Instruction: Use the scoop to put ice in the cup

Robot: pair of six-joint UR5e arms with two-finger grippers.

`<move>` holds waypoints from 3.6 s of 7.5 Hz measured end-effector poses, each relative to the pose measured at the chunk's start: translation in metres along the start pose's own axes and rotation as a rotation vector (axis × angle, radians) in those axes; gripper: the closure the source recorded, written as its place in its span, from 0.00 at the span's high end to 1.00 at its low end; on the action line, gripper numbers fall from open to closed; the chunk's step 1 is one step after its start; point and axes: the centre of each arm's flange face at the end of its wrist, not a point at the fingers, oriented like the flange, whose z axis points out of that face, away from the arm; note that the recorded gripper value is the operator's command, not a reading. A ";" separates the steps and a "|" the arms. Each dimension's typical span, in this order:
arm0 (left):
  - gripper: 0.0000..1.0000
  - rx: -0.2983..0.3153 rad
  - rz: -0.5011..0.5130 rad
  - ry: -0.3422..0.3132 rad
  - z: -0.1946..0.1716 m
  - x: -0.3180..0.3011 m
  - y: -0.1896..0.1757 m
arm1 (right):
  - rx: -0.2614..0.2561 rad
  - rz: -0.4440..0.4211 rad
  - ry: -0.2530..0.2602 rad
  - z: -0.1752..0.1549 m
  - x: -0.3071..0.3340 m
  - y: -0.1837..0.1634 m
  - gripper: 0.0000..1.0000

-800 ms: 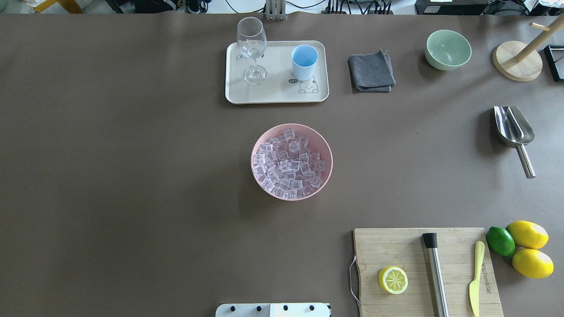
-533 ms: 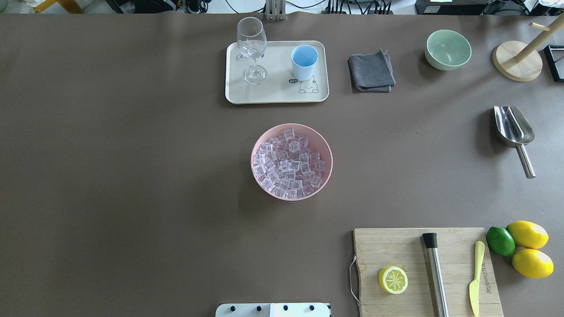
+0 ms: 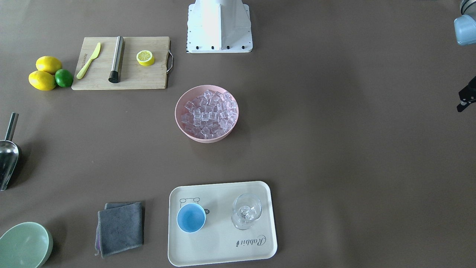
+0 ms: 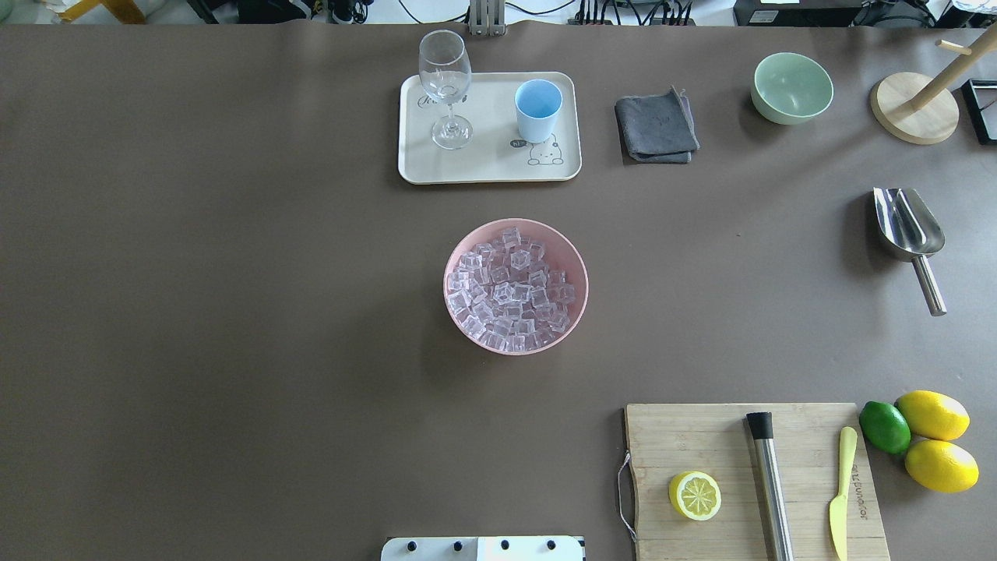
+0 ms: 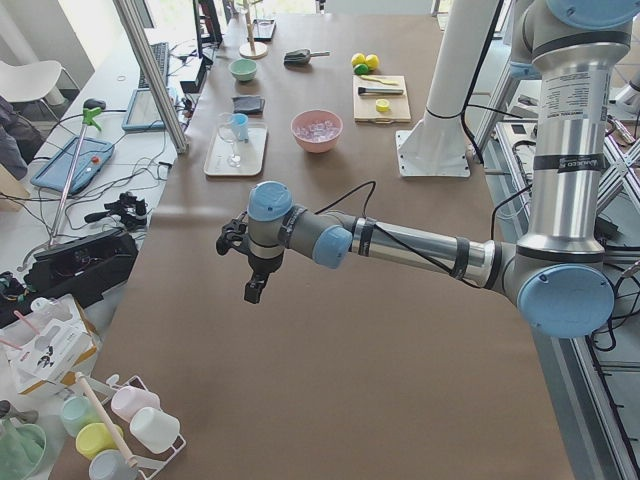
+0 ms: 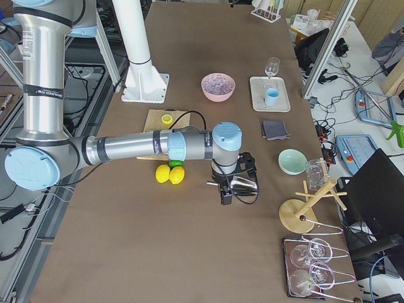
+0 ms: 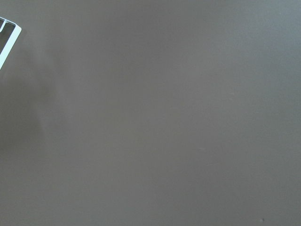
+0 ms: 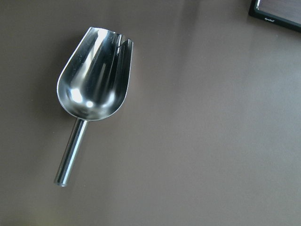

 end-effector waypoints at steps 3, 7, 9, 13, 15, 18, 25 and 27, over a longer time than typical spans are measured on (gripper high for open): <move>0.99 -0.012 0.007 -0.001 0.006 0.000 -0.001 | -0.016 0.016 0.012 0.006 0.007 0.006 1.00; 0.99 -0.023 -0.031 -0.016 0.010 -0.022 0.008 | -0.028 0.094 -0.006 0.014 0.011 0.011 1.00; 0.99 0.008 0.000 -0.006 -0.002 -0.007 -0.004 | -0.015 0.262 -0.058 0.008 -0.008 0.008 1.00; 0.99 0.073 0.282 0.105 -0.018 0.145 -0.049 | 0.058 0.394 -0.035 0.062 -0.092 -0.006 1.00; 0.99 0.106 0.398 0.162 -0.023 0.213 -0.074 | 0.127 0.403 -0.021 0.104 -0.115 0.001 0.99; 0.99 0.149 0.633 0.229 -0.025 0.310 -0.079 | 0.193 0.407 0.015 0.145 -0.129 0.003 0.81; 0.98 0.146 1.059 0.273 0.062 0.470 -0.071 | 0.221 0.450 -0.057 0.178 -0.137 0.011 0.35; 0.98 0.191 1.170 0.339 0.093 0.500 -0.061 | 0.211 0.446 -0.056 0.180 -0.137 0.018 0.00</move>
